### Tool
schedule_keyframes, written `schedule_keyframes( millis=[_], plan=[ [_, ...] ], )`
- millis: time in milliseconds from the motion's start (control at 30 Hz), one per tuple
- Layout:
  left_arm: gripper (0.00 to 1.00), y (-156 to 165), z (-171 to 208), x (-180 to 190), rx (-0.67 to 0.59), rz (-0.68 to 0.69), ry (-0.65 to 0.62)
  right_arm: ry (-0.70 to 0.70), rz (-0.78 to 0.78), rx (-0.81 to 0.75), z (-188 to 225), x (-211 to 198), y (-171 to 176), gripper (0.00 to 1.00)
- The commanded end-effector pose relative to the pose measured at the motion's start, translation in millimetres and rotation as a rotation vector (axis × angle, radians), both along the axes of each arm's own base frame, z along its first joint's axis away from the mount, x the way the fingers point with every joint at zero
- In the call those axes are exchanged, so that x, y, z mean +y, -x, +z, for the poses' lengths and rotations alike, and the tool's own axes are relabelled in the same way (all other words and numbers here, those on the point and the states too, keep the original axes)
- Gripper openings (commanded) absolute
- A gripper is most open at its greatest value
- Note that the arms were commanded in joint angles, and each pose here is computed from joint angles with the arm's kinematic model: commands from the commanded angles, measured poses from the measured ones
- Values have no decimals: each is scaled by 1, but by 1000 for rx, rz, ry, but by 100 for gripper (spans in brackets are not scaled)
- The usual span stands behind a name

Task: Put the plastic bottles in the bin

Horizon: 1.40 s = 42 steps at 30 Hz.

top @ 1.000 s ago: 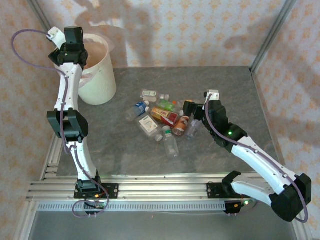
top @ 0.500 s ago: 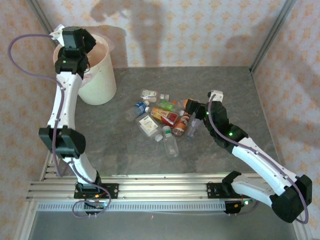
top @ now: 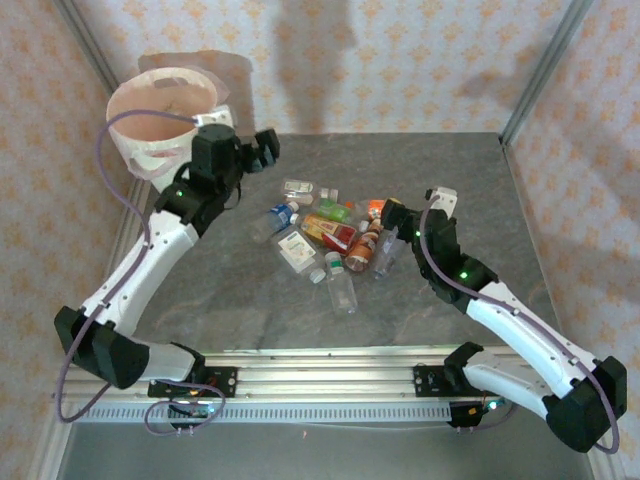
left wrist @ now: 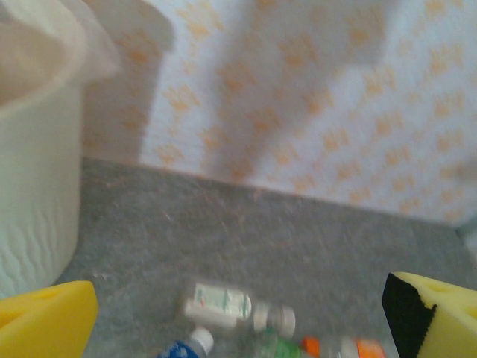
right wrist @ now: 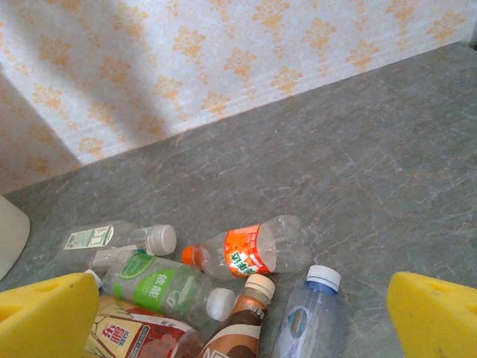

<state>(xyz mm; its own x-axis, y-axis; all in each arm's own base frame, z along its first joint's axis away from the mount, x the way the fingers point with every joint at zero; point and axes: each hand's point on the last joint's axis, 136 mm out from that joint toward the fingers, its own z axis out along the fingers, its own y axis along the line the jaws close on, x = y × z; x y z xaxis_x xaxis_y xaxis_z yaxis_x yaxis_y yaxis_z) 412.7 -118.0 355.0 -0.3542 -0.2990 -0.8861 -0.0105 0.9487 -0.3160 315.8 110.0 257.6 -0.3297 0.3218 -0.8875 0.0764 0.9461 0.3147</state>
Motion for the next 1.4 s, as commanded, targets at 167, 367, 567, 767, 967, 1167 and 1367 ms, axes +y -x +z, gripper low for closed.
schedule_keyframes(
  millis=[167,367,567,767,967,1167,1367],
  plan=[
    [100,37,-70,-38,172,-231,-199,-121,-2,-85,12,2,-2,99],
    [100,48,-111,-26,320,-228,-307,-119,-62,-107,16,-12,1,99],
    [100,51,-167,-28,539,-280,-403,-138,-112,-110,11,-22,5,99],
    [100,37,-205,-18,649,-277,-578,-150,-129,-109,9,-28,9,99],
    [100,2,-236,4,839,-286,-602,-136,-149,-101,7,-34,12,99],
    [93,-1,-262,-10,989,-445,-478,-123,-167,-88,2,-41,18,99],
    [89,-15,-281,-1,1037,-416,-546,-130,-185,-86,-2,-44,19,99]
  ],
)
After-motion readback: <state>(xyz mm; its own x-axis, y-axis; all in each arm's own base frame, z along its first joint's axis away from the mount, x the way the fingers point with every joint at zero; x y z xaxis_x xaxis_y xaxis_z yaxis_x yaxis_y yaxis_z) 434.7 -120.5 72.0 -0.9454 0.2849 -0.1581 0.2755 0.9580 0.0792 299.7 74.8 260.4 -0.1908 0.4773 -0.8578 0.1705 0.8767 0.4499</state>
